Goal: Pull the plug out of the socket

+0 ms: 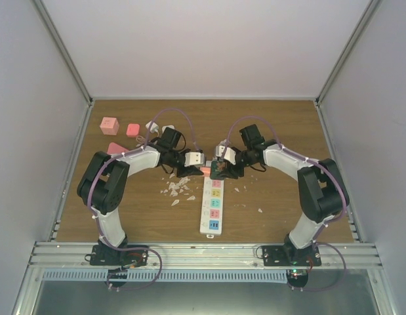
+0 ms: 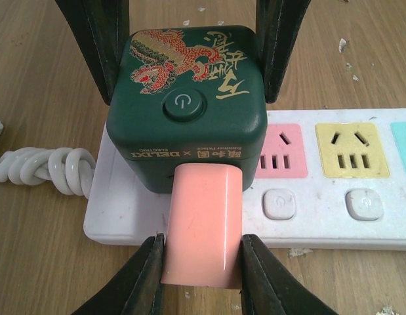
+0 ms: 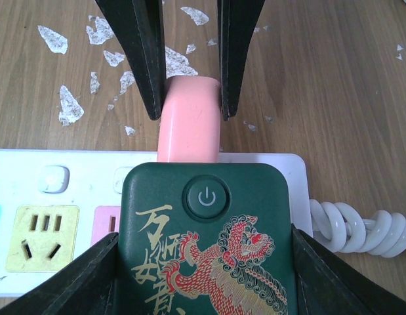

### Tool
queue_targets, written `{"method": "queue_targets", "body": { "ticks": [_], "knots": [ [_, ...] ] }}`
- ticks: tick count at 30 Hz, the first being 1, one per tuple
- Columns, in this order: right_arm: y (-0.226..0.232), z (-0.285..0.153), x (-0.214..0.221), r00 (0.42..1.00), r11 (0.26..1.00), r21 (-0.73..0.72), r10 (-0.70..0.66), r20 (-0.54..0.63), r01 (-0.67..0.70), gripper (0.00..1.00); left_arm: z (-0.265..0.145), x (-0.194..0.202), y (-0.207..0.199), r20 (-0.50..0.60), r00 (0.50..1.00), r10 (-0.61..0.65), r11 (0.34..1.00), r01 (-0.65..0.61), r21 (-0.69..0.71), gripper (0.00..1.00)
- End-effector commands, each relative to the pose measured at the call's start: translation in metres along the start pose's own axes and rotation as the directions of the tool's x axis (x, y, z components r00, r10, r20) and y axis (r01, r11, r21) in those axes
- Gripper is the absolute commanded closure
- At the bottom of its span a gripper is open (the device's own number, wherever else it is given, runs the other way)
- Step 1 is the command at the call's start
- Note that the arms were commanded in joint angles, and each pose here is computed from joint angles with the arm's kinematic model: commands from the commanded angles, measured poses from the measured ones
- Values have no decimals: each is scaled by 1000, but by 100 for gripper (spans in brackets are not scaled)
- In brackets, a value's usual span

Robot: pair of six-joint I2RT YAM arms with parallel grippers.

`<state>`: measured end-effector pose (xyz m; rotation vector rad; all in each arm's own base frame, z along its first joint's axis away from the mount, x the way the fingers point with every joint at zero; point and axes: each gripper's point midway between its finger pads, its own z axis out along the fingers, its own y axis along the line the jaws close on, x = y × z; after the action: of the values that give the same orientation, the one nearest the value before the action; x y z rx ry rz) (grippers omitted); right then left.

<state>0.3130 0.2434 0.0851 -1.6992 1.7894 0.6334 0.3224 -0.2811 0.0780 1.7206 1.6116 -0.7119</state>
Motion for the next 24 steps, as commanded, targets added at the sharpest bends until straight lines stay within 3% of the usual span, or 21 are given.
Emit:
{"method": "queue_targets", "body": {
  "ticks": [1, 24],
  "knots": [
    [19, 6, 36, 987, 993, -73, 84, -138, -95, 97, -18, 14, 19, -37, 999, 11, 998, -13, -60, 91],
    [16, 4, 52, 976, 992, -42, 107, -188, -116, 98, -62, 36, 39, -61, 998, -11, 989, 1, -150, 94]
  ]
}}
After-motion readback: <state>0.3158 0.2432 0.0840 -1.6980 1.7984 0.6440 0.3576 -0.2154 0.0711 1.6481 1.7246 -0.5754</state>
